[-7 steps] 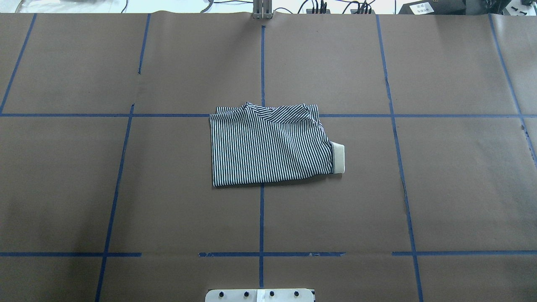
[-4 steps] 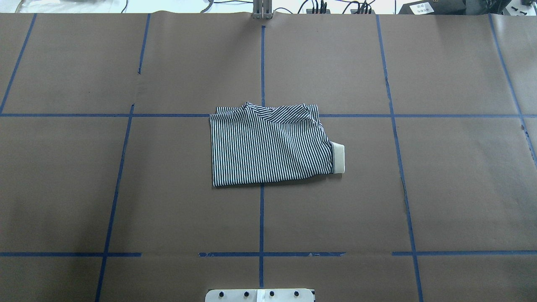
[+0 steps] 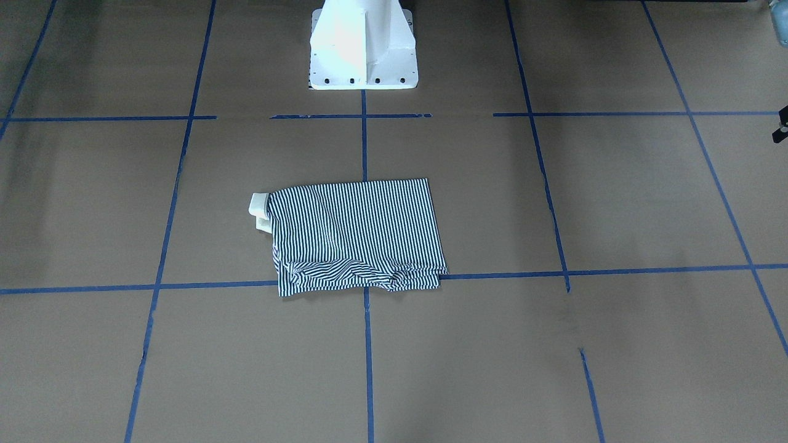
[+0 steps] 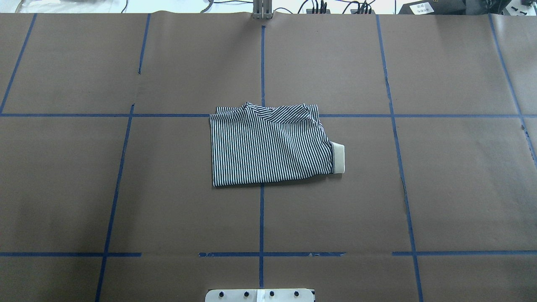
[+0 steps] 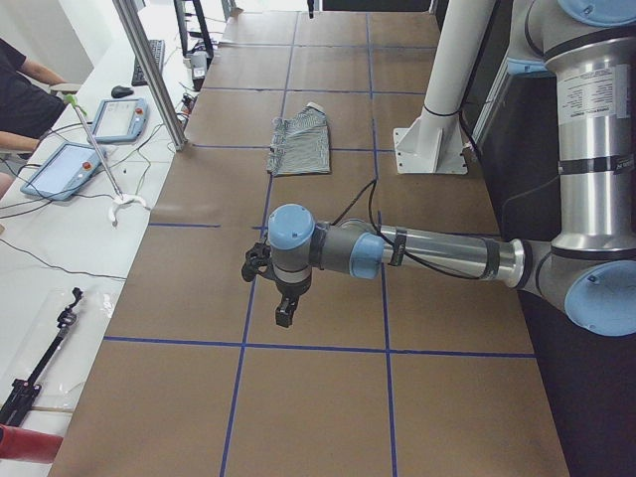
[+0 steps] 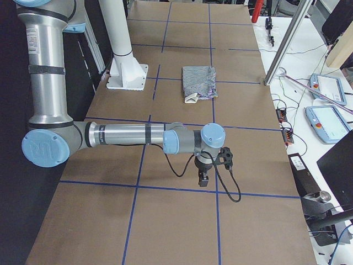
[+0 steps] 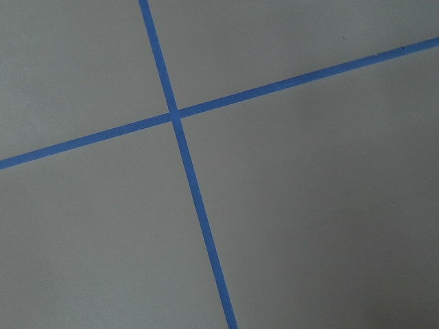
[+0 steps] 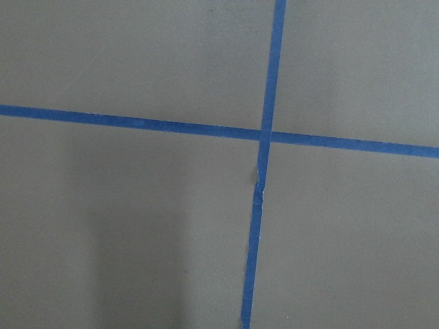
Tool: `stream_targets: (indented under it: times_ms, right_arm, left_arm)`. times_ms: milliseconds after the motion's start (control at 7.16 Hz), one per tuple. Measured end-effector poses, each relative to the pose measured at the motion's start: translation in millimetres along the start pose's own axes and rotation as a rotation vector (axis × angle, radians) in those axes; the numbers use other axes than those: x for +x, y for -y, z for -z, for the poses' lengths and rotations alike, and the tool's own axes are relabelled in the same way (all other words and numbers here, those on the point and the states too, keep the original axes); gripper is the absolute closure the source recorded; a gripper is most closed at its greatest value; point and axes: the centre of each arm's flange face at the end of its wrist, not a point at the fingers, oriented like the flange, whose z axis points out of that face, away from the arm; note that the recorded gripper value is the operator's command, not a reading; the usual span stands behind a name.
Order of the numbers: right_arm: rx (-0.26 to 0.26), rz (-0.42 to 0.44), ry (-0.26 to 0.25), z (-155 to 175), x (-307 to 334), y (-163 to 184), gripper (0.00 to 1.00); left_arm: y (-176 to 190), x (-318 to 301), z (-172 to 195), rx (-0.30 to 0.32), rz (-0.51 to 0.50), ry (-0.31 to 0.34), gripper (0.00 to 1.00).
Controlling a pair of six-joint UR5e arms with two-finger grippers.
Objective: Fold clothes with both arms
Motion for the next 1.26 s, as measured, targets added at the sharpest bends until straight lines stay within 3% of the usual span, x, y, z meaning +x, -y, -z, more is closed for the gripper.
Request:
stream_targets:
  times_ms: [1257]
  right_arm:
    - [0.004, 0.007, -0.001, 1.7, -2.3, 1.8, 0.0]
  left_arm:
    - [17.3, 19.3, 19.6, 0.046, -0.047, -0.007, 0.0]
